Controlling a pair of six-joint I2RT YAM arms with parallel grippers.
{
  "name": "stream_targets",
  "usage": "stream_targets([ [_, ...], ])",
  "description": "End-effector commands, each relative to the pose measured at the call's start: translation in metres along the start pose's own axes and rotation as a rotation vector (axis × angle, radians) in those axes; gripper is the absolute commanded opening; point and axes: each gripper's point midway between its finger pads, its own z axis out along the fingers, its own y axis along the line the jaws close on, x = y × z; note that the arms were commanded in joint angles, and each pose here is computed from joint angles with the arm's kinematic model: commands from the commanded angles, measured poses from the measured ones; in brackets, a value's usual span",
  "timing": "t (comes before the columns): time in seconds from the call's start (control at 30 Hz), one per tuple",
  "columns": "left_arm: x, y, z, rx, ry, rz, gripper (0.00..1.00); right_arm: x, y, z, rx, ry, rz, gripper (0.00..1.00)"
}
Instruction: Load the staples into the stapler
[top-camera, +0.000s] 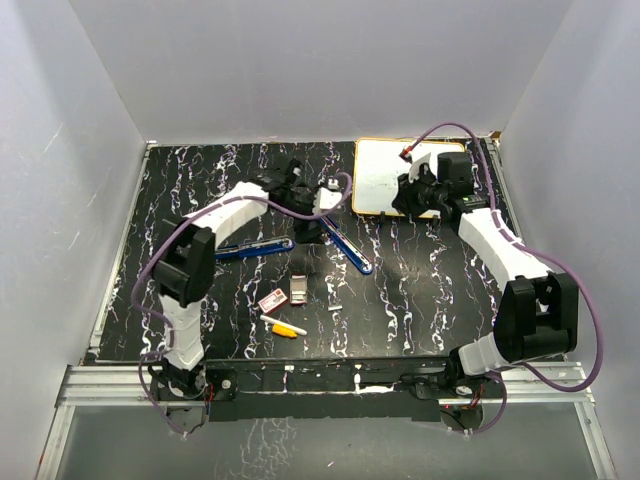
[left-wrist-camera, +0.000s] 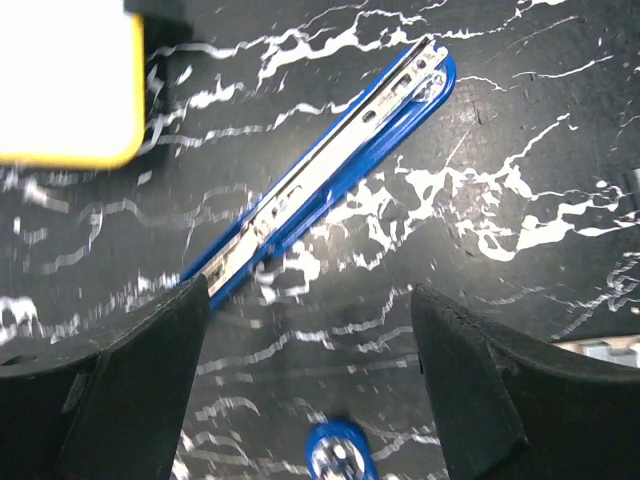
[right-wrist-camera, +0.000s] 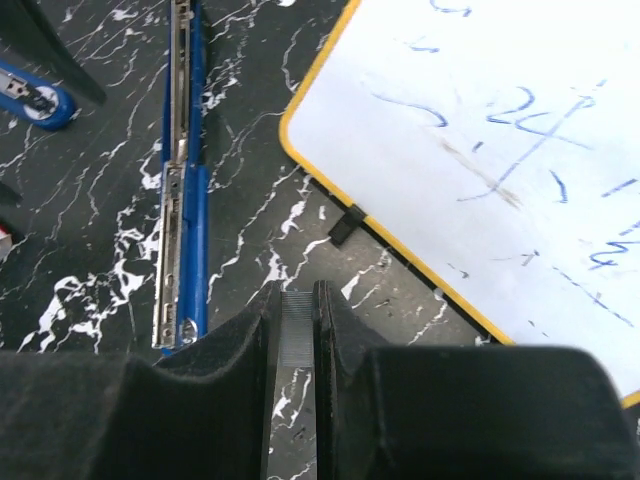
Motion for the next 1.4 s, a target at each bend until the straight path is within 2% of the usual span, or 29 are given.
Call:
stream_targets([
  [0.0,-0.020,-0.019,0.029,0.168,0.003,0.238,0.78,-0.020,-0.013,-0.013,0.044,-0.090,-0.003,0.10],
  [0.4,-0.027,-0.037,0.110,0.359,0.061,0.400,0.68,0.002,-0.031,-0.014,0.070,-0.065,0.023,0.10],
  [0.57,-0.029,-0.052,0.122,0.418,0.083,0.454,0.50,0.005,-0.033,-0.017,0.066,-0.069,0.025,0.10],
  [0.77,-0.031,-0.072,0.122,0.468,0.109,0.471,0.35,0.005,-0.032,-0.019,0.058,-0.071,0.023,0.10],
  [1.0,-0.034,-0.116,0.117,0.547,0.128,0.460,0.12,0.001,-0.027,-0.026,0.053,-0.080,0.017,0.10],
  [1.37,-0.027,-0.183,0.108,0.679,0.134,0.535,0.09,0.016,-0.004,-0.039,-0.009,-0.058,0.019,0.10],
])
